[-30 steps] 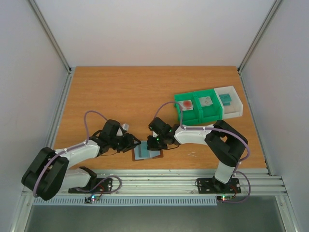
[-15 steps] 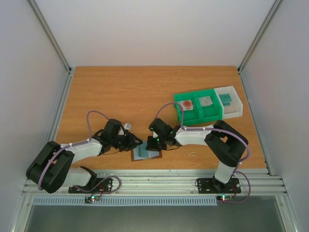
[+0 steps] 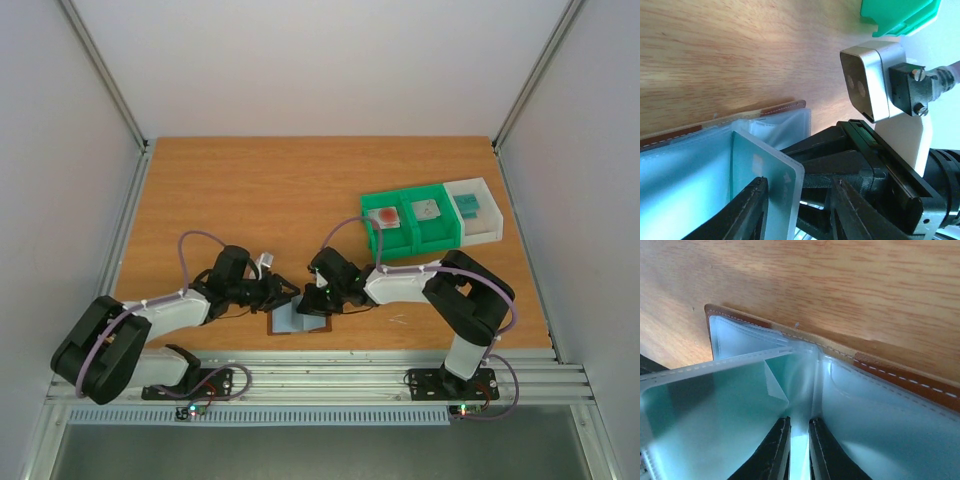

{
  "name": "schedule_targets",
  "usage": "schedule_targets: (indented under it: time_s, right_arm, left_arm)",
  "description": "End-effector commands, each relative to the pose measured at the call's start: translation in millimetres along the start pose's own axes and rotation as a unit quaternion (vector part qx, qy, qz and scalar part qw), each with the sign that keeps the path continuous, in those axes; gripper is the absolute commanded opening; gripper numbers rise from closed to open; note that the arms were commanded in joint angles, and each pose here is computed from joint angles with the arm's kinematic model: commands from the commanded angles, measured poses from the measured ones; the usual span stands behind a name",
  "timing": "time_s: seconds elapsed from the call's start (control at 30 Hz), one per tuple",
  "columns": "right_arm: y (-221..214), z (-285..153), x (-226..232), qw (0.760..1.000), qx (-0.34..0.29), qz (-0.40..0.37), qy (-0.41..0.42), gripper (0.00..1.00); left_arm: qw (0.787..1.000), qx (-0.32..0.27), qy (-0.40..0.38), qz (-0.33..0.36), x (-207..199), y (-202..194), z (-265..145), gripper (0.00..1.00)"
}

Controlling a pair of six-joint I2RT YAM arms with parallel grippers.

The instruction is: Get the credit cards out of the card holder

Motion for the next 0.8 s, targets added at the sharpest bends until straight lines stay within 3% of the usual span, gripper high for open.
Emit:
schedule_targets:
  time_s: [0.0,0.4,0.77]
  right_arm:
    - [-8.2,-5.8,-0.7,1.000,-0.001,-0.001,-0.002,0.14]
    - [-3.8,-45.7,-11.0,0.995,-0.094,-0.017,-0.033,0.25]
    - [-3.5,-85.2,-13.2,0.986,-0.161,-0.020,-0.048,0.26]
  left_arm:
    - [1.000,-0.001,-0.028,0.014,-11.2,1.7,3.9,0.36]
    - [0.999,0.022,-0.027,0.024,-18.4,-5.0,21.9,0.37]
    - [0.999,0.025,-0.026,0.031,-25.3,-3.7,26.9,0.40]
Point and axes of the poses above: each gripper's point midway between its finger pads, its own z axis out along the fingers, its own x axis along the line the jaws close on, y = z × x, the point moved 4 cm from there along -z, back along the fingers, and after that the axes turned 11 degrees about z, right-handed, at the moved point
